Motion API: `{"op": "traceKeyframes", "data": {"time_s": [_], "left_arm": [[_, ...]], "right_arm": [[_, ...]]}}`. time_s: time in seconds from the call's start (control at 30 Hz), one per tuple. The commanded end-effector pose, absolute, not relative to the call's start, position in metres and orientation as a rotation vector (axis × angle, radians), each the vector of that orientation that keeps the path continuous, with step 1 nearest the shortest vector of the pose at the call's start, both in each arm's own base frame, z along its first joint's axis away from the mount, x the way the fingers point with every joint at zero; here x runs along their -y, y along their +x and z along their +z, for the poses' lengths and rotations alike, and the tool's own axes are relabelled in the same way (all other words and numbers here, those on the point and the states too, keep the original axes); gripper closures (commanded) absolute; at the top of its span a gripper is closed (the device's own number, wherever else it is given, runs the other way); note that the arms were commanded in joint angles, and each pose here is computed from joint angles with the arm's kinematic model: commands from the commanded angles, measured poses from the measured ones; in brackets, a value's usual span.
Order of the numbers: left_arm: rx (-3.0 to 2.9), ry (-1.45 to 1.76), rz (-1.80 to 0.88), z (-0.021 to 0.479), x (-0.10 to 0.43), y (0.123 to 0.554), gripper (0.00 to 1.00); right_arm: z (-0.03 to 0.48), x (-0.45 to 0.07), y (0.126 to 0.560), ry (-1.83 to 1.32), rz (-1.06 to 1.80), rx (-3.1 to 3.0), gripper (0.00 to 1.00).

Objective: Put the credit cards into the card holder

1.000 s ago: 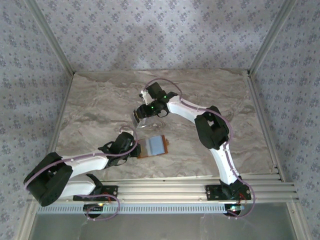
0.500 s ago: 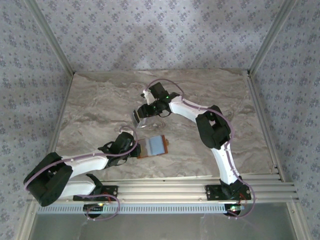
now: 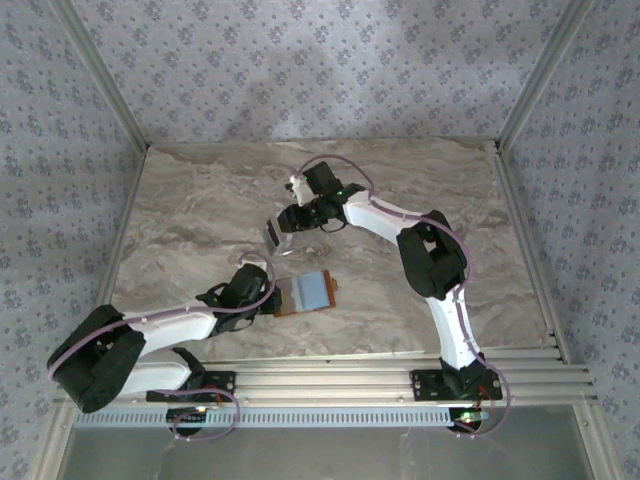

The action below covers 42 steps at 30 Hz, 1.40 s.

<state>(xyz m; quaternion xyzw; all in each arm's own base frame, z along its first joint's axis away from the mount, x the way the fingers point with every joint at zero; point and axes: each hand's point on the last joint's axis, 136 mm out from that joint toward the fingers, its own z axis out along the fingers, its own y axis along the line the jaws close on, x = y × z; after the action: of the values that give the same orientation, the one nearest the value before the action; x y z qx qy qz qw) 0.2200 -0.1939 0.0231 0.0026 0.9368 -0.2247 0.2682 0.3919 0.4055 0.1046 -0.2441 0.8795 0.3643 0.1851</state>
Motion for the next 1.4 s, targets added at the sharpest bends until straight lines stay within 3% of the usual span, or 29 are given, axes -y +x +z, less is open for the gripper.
{"op": "traceKeyframes", "data": {"time_s": [0.0,0.7,1.1,1.37], "left_arm": [[-2.559,0.031,-0.573,0.016,0.188,0.211,0.85],[-2.555,0.032,-0.577,0.018,0.189,0.212,0.85],[-2.556,0.031,-0.579,0.017,0.189,0.211,0.85],[-2.551,0.031,-0.581,0.019,0.189,0.211,0.85]], "right_arm": [[0.124,-0.404,0.39,-0.682,1.071,-2.445,0.62],[0.126,-0.395,0.397,-0.644,1.017,-2.455,0.78],[0.12,-0.384,0.407,-0.62,0.824,-2.481,0.56],[0.104,-0.386,0.414,-0.616,0.671,-2.528,0.52]]}}
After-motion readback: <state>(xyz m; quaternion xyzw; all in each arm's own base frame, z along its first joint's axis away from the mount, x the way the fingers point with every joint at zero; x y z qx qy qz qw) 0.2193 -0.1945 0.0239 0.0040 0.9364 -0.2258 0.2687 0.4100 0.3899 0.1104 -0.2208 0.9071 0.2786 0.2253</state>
